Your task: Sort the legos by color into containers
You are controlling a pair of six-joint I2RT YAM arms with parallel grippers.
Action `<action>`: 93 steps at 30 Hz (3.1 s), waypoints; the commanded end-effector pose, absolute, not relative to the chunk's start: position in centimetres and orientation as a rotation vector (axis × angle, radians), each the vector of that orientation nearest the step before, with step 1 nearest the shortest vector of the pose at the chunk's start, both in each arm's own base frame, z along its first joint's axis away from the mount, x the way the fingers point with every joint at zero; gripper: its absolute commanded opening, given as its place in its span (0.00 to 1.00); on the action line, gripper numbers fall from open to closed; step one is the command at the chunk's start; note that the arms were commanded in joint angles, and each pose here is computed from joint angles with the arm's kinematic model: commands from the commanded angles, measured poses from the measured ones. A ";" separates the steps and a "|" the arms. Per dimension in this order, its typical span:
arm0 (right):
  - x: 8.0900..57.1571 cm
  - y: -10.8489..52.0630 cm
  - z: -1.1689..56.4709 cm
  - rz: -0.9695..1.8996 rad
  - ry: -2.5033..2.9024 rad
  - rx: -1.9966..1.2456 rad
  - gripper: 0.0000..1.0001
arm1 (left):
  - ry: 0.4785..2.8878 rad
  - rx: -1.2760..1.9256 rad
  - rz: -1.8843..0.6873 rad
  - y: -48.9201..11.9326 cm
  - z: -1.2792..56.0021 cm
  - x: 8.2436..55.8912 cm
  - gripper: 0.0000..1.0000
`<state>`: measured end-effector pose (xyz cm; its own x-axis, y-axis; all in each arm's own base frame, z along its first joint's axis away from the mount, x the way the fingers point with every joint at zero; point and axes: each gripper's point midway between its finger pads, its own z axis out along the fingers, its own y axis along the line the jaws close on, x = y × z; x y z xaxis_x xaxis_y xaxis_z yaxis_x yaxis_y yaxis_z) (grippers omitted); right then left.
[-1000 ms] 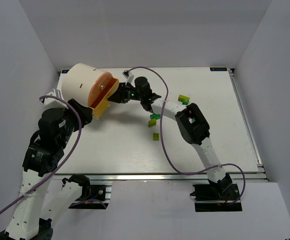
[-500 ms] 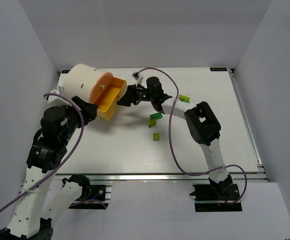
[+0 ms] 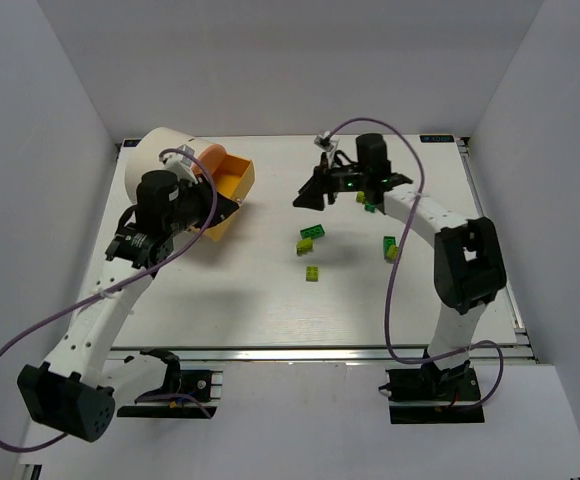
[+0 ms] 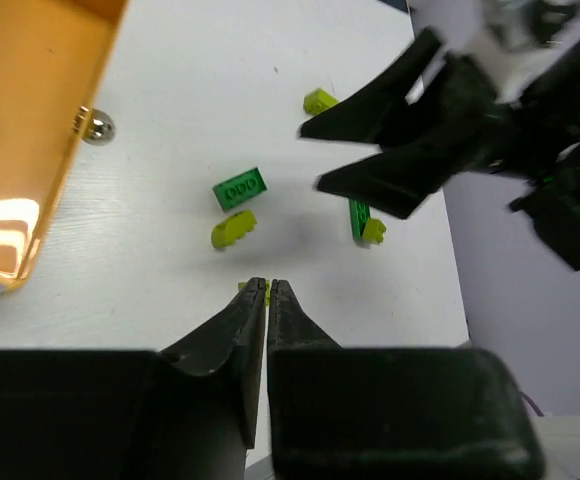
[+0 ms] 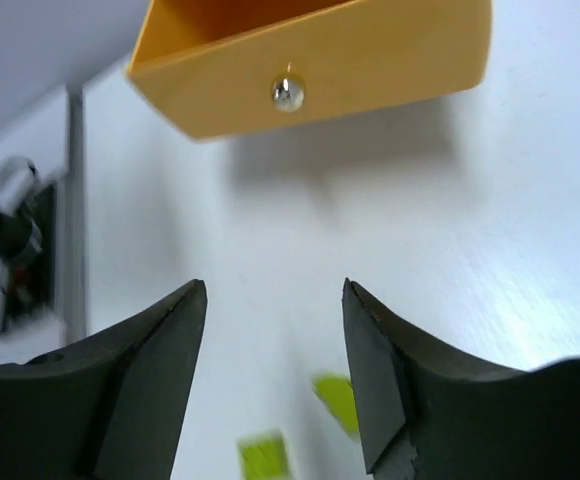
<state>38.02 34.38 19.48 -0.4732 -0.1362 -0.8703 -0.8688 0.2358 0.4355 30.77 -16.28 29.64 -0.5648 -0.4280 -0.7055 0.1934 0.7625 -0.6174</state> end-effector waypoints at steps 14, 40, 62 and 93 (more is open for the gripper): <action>36.3 24.9 9.8 0.745 1.279 -2.043 0.84 | 2.027 -0.026 -1.002 -19.9 28.0 27.6 0.61; 40.5 27.4 1.9 0.672 1.404 -2.189 0.60 | 2.017 -0.138 -0.934 -17.6 28.6 25.0 0.63; 45.9 35.2 20.9 0.484 1.339 -1.664 0.17 | 1.903 -0.186 -0.883 -14.7 31.6 21.9 0.63; 42.4 51.3 27.1 0.281 0.860 -1.612 0.64 | 1.838 -0.259 -0.809 -11.4 34.1 19.0 0.63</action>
<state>41.52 51.21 24.53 0.6484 -0.3908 -0.6533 -0.7236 -0.0498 -0.6884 19.32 -11.84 33.07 -0.4416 -0.5126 -0.7364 0.1899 0.7488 -0.6351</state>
